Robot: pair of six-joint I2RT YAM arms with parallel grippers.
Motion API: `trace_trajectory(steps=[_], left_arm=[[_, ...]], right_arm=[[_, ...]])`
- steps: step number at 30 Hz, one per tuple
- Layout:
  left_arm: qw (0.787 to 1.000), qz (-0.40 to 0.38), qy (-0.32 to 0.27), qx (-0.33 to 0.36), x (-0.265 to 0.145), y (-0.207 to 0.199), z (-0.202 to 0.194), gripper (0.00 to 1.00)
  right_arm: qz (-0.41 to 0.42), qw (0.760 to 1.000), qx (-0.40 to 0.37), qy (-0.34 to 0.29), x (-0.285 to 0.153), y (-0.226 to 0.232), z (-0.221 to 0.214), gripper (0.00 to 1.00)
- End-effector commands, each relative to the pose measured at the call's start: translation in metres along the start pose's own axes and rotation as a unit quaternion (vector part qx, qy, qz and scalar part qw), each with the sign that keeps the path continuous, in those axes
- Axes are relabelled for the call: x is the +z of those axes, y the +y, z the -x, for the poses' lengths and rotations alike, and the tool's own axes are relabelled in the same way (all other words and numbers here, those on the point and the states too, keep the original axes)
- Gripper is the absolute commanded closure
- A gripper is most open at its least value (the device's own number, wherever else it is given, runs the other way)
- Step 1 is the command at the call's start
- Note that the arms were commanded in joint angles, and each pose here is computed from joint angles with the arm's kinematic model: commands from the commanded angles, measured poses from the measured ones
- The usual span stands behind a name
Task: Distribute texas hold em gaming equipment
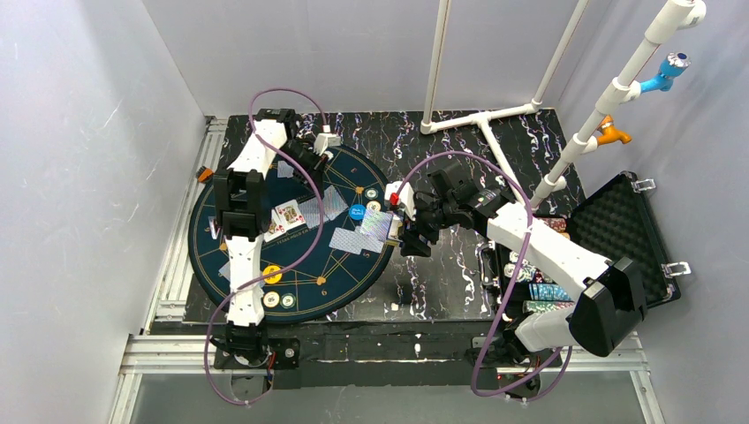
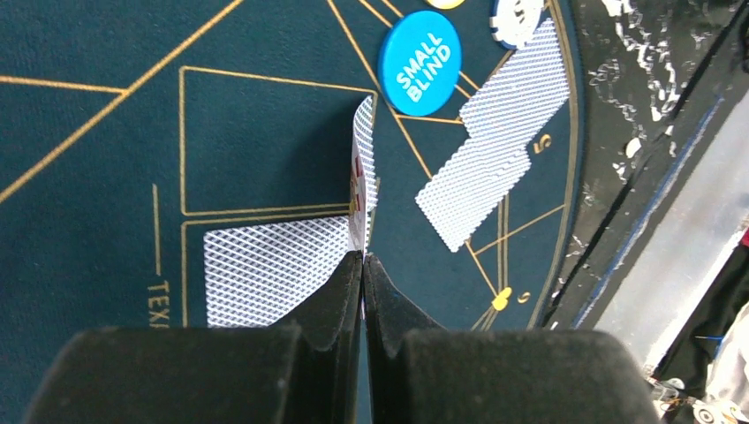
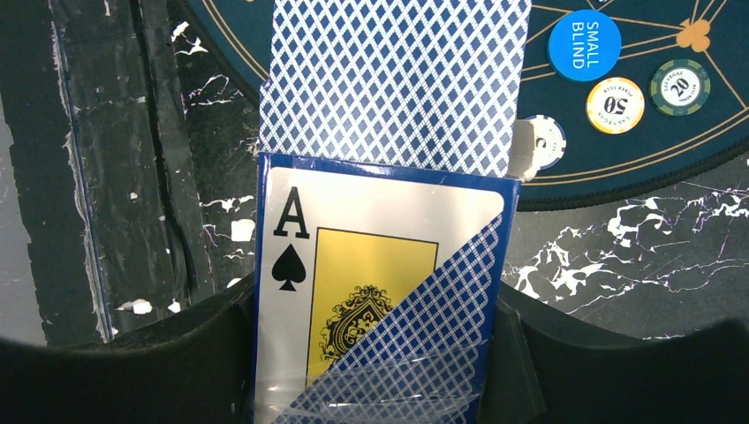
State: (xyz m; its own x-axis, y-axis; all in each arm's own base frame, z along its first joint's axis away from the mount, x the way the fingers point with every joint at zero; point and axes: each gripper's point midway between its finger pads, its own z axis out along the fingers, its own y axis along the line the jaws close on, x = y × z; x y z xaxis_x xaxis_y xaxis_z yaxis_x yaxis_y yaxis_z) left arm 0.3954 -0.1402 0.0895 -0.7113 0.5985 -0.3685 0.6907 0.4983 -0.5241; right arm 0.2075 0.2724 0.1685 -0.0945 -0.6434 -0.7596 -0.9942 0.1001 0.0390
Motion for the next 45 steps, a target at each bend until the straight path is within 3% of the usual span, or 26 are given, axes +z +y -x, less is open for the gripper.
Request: trace_trajectory(steps=[1, 11, 20, 22, 25, 27, 28, 29, 31, 35, 38, 41, 45], left_arm=[[0.999, 0.018, 0.018, 0.030, 0.002, 0.006, 0.004, 1.00], [0.991, 0.108, 0.040, 0.068, 0.017, 0.059, 0.013, 1.00], [0.988, 0.122, 0.050, 0.079, 0.031, 0.066, 0.017, 0.95], [0.988, 0.125, 0.046, 0.076, 0.030, 0.066, 0.018, 0.85], [0.988, 0.132, 0.038, 0.068, 0.023, 0.060, 0.022, 0.54], [0.988, 0.140, 0.020, 0.060, 0.010, 0.048, 0.028, 0.43], [0.989, 0.139, 0.004, 0.051, 0.003, 0.040, 0.032, 0.35], [0.990, 0.135, -0.018, 0.038, -0.004, 0.029, 0.036, 0.18], [0.990, 0.126, -0.063, 0.015, -0.020, 0.004, 0.045, 0.07], [0.984, 0.078, -0.159, -0.022, -0.043, -0.063, 0.052, 0.02], [0.960, 0.054, -0.262, -0.085, -0.062, -0.125, 0.042, 0.02], [0.948, 0.127, -0.274, -0.102, -0.062, -0.146, 0.028, 0.02], [0.939, 0.220, -0.263, -0.031, -0.049, -0.163, 0.020, 0.02]], right_arm=[[-0.004, 1.000, -0.014, -0.016, -0.003, -0.004, 0.010, 0.99], [-0.002, 1.000, -0.011, -0.015, -0.003, -0.004, 0.009, 0.99], [0.001, 1.000, -0.009, -0.015, -0.002, -0.003, 0.007, 0.99], [0.000, 1.000, -0.009, -0.015, -0.002, -0.004, 0.007, 0.99], [-0.001, 1.000, -0.008, -0.016, -0.001, -0.004, 0.008, 0.99], [-0.002, 1.000, -0.005, -0.019, 0.000, -0.005, 0.009, 0.99], [-0.002, 1.000, -0.004, -0.020, 0.000, -0.005, 0.009, 0.99], [-0.002, 1.000, -0.002, -0.023, 0.001, -0.006, 0.010, 0.99], [-0.004, 1.000, 0.001, -0.028, 0.002, -0.007, 0.013, 0.99], [0.002, 0.999, 0.007, -0.045, 0.002, -0.006, 0.023, 0.99], [0.007, 0.998, 0.013, -0.066, 0.000, -0.007, 0.039, 0.99], [0.011, 0.997, 0.019, -0.076, 0.000, -0.007, 0.047, 0.99], [0.026, 0.995, 0.022, -0.093, -0.003, -0.002, 0.058, 0.99]])
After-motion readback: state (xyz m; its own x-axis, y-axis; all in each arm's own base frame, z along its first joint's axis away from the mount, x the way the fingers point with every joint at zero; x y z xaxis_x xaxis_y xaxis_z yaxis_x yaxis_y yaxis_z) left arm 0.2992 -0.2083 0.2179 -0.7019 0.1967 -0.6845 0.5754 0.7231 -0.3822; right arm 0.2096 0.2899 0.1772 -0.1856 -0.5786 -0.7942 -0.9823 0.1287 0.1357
